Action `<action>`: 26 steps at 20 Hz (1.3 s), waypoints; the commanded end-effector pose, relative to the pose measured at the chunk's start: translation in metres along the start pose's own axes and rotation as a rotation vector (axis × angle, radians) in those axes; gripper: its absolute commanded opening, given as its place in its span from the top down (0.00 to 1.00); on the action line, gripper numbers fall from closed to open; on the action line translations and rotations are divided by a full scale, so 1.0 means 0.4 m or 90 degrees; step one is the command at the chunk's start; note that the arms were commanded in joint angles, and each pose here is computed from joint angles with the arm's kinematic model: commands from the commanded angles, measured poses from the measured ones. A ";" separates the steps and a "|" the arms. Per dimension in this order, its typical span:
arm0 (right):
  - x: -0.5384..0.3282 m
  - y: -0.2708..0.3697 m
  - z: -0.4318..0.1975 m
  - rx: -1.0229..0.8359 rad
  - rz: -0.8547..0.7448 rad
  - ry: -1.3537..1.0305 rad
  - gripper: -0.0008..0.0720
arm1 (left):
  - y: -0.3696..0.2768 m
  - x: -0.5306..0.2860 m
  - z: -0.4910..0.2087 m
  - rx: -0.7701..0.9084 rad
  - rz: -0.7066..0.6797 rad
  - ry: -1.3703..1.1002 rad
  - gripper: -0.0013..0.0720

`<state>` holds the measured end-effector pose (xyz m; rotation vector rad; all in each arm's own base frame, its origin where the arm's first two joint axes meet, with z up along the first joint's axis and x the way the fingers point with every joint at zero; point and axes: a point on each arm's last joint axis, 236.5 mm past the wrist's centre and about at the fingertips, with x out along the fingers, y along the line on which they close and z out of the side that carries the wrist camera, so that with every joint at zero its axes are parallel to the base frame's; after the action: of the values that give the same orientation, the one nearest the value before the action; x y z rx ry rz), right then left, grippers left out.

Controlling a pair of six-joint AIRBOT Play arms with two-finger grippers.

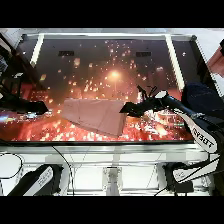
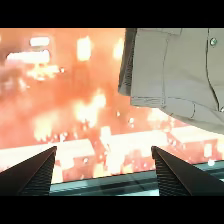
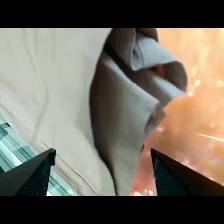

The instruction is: Fold the clothes and pants, and hang the long-sleeved shirts on hangers.

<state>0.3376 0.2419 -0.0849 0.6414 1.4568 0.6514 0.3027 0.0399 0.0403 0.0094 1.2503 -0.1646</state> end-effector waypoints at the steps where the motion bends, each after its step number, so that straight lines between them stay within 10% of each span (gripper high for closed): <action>1: 0.031 0.000 0.005 0.007 -0.015 -0.012 0.04 | -0.001 0.001 -0.003 -0.001 -0.002 0.003 0.03; 7: 0.118 0.013 -0.032 0.004 -0.023 0.018 0.04 | 0.000 0.001 -0.002 -0.001 -0.001 0.002 0.03; 11: 0.146 0.075 0.000 -0.022 -0.009 -0.009 0.22 | 0.001 0.001 0.000 -0.001 0.000 0.000 0.03; 13: 0.157 0.112 0.026 -0.047 -0.007 -0.032 0.55 | 0.001 0.001 0.003 -0.001 0.001 -0.003 0.03; 14: 0.160 0.131 0.041 -0.060 -0.007 -0.046 0.95 | 0.003 0.001 0.005 -0.001 0.002 -0.006 0.04; 21: -0.078 0.282 0.259 -0.134 0.029 -0.164 0.98 | 0.003 0.001 0.008 -0.001 0.003 -0.008 0.04; 26: -0.505 0.115 0.317 -0.068 -0.155 -0.236 0.98 | 0.003 0.001 0.008 0.000 0.003 -0.008 0.04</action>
<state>0.4644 0.2172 0.0608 0.5290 1.0831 0.5938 0.3059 0.0409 0.0410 0.0095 1.2368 -0.1594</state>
